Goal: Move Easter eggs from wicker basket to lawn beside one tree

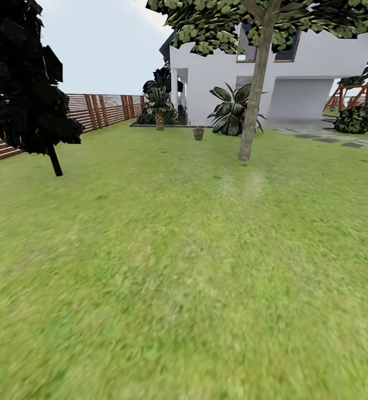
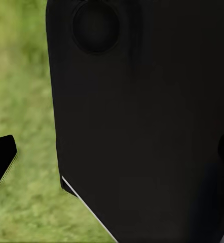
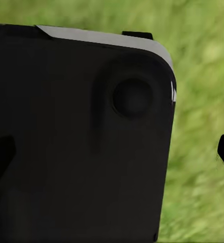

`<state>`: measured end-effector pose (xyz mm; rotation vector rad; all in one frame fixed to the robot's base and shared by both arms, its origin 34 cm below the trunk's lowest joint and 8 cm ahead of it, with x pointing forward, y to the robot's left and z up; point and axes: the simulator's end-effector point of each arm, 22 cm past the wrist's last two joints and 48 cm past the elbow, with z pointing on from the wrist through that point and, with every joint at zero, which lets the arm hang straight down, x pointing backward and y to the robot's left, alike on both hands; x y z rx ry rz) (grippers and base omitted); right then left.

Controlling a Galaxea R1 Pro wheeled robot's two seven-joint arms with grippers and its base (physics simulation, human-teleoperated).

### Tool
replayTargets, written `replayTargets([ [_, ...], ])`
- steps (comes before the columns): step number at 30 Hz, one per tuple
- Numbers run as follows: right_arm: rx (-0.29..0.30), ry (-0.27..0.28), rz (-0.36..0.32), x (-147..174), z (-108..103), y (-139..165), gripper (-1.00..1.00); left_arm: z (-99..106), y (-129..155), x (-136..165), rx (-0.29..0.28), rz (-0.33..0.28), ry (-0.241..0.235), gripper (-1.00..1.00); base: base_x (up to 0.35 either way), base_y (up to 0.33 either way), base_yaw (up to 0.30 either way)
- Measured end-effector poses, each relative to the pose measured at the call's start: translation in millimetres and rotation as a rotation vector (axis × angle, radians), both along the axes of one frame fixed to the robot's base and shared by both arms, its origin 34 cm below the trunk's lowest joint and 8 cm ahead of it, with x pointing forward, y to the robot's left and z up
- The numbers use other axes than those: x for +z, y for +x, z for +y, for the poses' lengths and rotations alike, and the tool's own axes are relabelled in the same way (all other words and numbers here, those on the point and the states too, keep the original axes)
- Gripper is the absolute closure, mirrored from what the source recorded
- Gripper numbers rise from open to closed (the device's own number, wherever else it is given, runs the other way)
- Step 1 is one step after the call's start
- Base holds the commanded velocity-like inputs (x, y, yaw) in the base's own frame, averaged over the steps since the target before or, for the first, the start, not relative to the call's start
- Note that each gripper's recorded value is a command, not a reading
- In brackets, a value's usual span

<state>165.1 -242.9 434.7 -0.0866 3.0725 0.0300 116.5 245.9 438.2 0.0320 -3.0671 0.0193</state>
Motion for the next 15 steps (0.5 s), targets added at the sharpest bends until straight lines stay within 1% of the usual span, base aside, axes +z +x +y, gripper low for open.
replayTargets([
  [15,0.0,-0.002,0.0,0.0,-1.5,0.0,-1.0,0.0,-0.4,0.0,0.0,0.001,0.0,-1.0,0.34,0.0,0.0],
])
